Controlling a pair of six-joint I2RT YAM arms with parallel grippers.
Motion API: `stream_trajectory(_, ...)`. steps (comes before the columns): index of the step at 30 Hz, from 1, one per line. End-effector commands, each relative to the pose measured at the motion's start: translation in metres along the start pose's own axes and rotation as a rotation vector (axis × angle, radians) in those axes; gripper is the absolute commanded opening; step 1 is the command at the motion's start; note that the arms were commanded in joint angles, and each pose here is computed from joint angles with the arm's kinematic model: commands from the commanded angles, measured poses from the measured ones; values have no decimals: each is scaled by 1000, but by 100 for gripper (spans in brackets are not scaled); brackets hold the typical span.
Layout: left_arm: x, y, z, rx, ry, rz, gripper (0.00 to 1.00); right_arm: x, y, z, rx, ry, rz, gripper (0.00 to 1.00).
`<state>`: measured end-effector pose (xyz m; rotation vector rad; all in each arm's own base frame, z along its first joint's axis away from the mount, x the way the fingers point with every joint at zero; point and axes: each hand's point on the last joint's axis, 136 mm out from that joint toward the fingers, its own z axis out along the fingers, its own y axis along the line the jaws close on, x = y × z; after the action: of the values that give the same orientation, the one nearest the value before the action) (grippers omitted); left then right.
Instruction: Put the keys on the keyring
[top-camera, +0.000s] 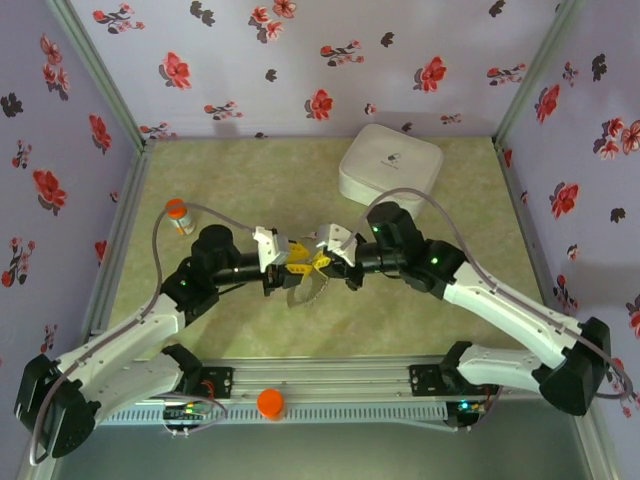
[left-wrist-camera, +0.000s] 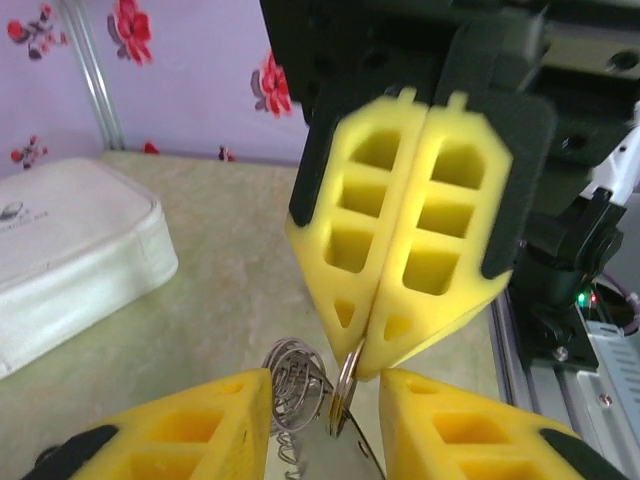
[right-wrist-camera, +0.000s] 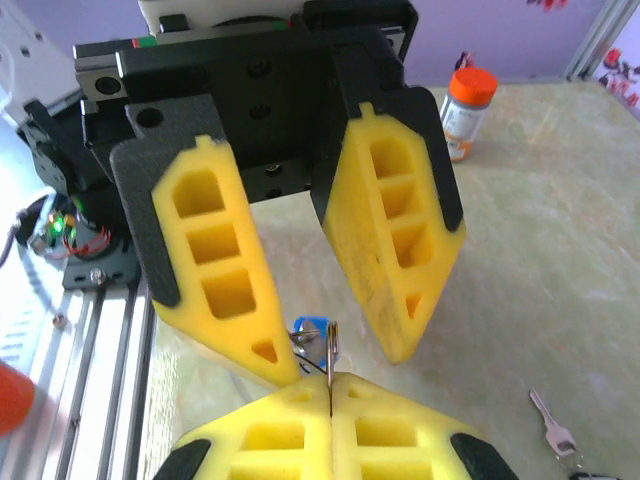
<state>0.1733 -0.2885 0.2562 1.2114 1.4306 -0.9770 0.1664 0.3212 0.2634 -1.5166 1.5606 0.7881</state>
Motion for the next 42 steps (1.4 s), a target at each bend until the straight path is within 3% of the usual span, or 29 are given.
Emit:
stream_trajectory(1, 25, -1, 0, -1, 136, 0, 29, 19, 3, 1, -6, 164, -72, 0)
stream_trajectory(6, 21, -5, 3, 43, 138, 29, 23, 18, 5, 4, -34, 218, -96, 0)
stream_trajectory(13, 11, -13, 0, 86, 117, 36, 37, 24, 3, 6, -29, 265, -103, 0)
stream_trajectory(23, 22, -12, -2, 74, 159, 42, 36, 19, 8, 7, -38, 227, -89, 0)
stream_trajectory(31, 18, -12, 5, 105, 151, 58, 28, 13, 13, 12, -62, 207, -95, 0)
stream_trajectory(42, 18, -17, 5, 136, 147, 60, 5, 4, 16, 17, -76, 158, -78, 0)
